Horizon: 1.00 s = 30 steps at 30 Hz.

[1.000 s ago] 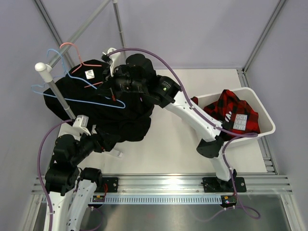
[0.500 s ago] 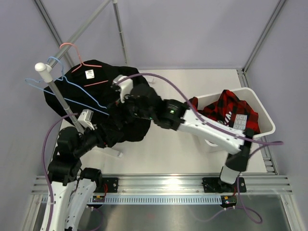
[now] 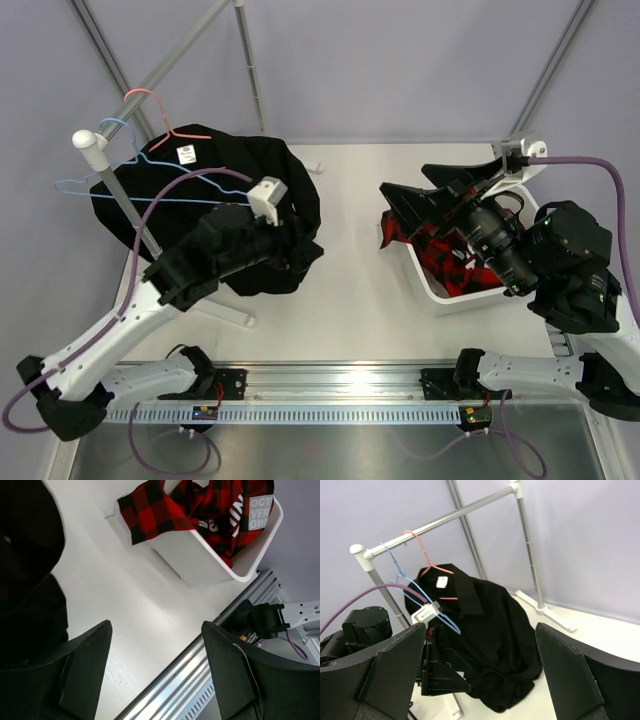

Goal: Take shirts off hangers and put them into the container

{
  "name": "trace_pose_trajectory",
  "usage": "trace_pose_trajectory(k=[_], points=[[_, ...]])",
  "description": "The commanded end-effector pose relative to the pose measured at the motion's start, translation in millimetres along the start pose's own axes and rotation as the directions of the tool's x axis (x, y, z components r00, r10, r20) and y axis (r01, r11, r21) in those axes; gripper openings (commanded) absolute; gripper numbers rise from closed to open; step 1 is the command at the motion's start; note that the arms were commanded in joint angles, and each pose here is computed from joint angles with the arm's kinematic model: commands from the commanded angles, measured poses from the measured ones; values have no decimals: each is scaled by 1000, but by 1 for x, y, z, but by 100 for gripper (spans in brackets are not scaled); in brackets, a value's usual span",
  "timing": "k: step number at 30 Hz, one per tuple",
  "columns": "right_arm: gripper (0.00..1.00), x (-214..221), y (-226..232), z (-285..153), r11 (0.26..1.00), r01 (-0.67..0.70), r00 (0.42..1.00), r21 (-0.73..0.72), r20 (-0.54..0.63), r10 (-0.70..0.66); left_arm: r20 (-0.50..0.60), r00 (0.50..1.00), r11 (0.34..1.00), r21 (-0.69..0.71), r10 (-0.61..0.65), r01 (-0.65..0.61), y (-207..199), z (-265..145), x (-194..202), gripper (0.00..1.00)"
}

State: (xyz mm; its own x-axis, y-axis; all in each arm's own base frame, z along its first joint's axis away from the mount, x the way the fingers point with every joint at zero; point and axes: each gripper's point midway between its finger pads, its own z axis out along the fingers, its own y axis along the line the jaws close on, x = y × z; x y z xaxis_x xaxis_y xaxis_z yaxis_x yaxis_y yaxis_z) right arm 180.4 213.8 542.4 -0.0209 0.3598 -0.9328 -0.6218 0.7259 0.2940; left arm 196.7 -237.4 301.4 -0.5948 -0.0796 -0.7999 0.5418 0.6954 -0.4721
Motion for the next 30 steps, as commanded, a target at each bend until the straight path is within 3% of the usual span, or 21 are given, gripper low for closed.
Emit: trace_pose_trajectory(k=[1, 6, 12, 18, 20, 25, 30], points=[[100, 37, -26, -5, 992, 65, 994, 110, -94, -55, 101, 992, 996, -54, 72, -67, -15, 35, -30, 77], [100, 41, -47, -40, 991, 16, 996, 133, -93, -4, 69, 991, 993, -6, 115, -115, -29, 100, -13, 78], [100, 54, -68, -65, 983, 12, 991, 186, -130, 13, -13, 990, 984, -107, 140, -141, 2, 172, 34, 76], [99, 48, -70, -83, 990, -5, 993, 144, -116, 22, 118, 966, 959, -200, 228, -202, 15, 219, 52, 75], [100, 45, -72, -91, 990, -14, 994, 137, -109, 30, 182, 957, 967, -159, 227, -200, 10, 228, 49, 74], [99, 41, -84, -107, 987, -17, 994, 160, -100, 34, 199, 936, 956, -97, 291, -277, 8, 255, 67, 77], [99, 38, -88, -114, 986, -22, 995, 163, -91, 38, 200, 924, 946, -72, 325, -317, -4, 280, 61, 82]])
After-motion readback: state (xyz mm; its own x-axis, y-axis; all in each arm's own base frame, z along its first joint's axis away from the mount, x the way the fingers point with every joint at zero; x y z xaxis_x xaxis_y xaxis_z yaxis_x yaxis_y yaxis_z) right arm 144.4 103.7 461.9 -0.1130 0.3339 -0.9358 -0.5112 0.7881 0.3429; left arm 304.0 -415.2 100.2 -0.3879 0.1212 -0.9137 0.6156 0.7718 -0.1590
